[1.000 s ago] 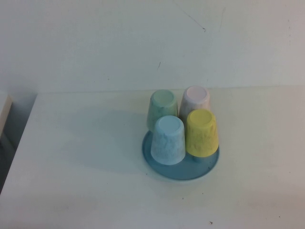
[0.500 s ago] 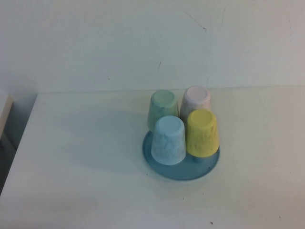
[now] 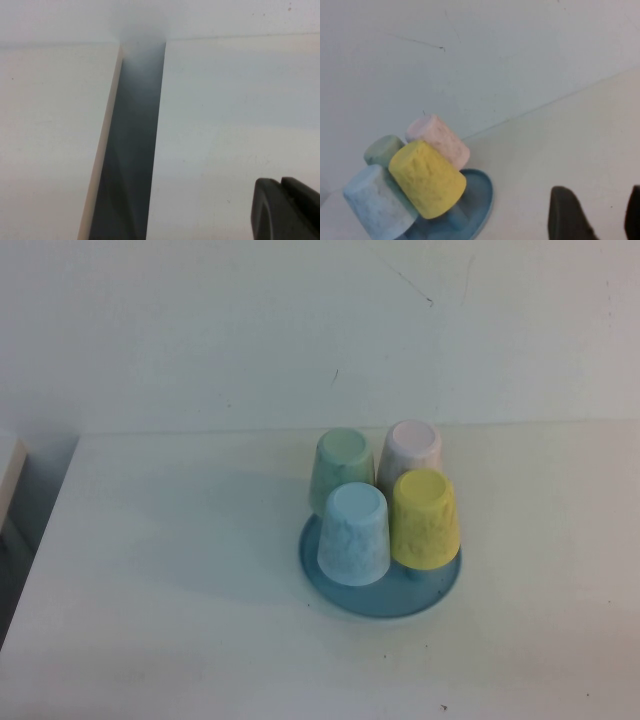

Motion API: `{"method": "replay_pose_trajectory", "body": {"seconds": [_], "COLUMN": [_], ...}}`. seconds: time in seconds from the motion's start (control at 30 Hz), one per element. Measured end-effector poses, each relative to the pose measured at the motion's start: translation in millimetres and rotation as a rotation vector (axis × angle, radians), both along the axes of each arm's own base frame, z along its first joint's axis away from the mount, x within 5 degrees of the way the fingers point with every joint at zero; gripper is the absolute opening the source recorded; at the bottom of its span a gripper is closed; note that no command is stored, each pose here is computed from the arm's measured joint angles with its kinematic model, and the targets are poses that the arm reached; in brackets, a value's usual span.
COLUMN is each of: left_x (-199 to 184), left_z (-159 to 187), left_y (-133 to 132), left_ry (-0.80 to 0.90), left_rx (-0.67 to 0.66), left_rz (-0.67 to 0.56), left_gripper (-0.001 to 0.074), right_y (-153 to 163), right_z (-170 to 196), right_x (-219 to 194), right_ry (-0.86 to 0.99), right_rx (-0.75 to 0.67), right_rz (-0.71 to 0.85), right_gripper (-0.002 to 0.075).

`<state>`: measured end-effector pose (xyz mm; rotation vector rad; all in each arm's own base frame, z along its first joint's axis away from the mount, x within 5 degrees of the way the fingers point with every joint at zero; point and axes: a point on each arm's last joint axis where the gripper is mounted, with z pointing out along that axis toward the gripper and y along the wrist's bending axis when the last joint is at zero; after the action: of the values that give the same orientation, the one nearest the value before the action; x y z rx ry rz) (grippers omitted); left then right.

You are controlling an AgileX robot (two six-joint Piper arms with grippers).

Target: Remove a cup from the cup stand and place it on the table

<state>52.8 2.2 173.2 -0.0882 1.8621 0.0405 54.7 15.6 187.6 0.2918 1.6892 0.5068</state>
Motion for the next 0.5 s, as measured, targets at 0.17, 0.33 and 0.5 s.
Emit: {"method": "replay_pose_trajectory", "body": {"seconds": [0.17,0.33,0.5], "left_x": [0.0,0.0,0.0], "left_z": [0.0,0.0,0.0], "left_y": [0.0,0.0,0.0], "left_ry": [0.0,0.0,0.0], "left_rx": [0.0,0.0,0.0], "left_rz": [0.0,0.0,0.0], "left_gripper": [-0.0003,-0.0003,-0.0003], "right_y": [2.5,9.6,8.8], "right_z": [-1.1,49.2,114.5], "right_x": [-1.0,-9.1,2.2], "right_ry": [0.006,-0.073,0.027], "right_rx": [-0.109,-0.365,-0.632], "right_rz": [0.043,0.153,0.233], "right_gripper": [0.0257,0.0255,0.0214]}}
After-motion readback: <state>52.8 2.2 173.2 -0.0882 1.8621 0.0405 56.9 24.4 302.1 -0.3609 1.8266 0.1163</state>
